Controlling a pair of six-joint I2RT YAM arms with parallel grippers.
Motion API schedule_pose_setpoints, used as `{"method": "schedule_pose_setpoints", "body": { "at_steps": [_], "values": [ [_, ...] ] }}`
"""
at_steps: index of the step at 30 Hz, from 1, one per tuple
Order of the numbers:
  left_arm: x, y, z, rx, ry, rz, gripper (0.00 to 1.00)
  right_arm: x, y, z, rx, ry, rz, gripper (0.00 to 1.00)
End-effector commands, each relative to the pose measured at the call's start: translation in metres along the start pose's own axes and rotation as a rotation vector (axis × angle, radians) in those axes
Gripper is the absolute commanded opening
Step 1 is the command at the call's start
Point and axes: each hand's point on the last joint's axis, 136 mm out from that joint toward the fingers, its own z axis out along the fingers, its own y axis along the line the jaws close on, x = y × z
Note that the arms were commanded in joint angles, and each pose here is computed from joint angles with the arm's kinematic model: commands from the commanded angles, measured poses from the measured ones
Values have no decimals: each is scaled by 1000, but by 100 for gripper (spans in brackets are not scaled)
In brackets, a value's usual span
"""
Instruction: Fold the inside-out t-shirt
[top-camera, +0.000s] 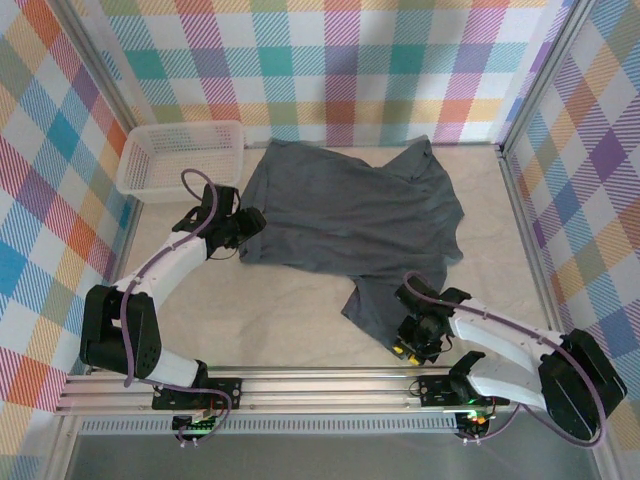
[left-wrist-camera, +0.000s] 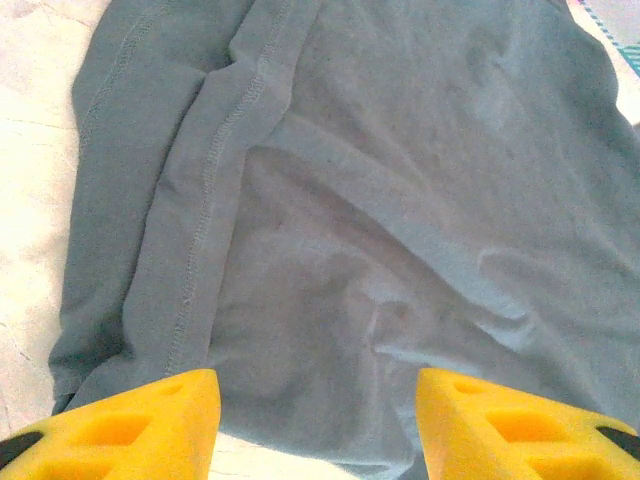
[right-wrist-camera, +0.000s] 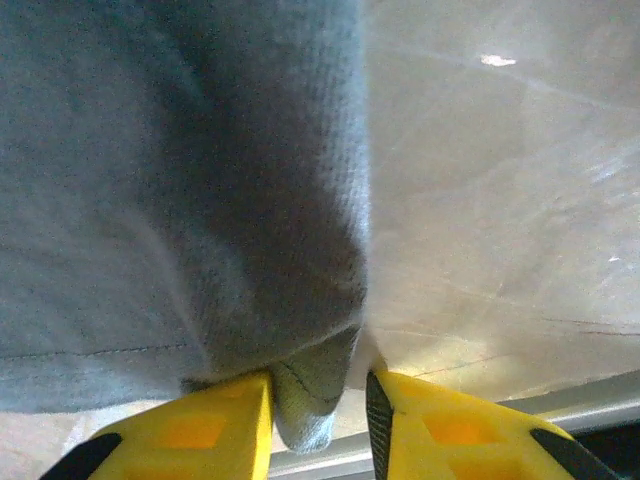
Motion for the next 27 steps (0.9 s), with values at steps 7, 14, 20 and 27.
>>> {"method": "schedule_pose_setpoints", "body": {
  "at_steps": [7,14,20,27],
  "values": [
    [21,19,2,-65,48,5,54,-20,7,-7,-5,-127,-34,0],
    [51,40,-2,-150,170,18,54,-53,27,-108,-136,-477,-118,0],
    [68,49,11,-373,215,245,49,-72,54,-159,-211,-672,-220,0],
    [57,65,35,-650,107,402,47,-72,71,-156,-236,-661,-261,0]
  ]
}}
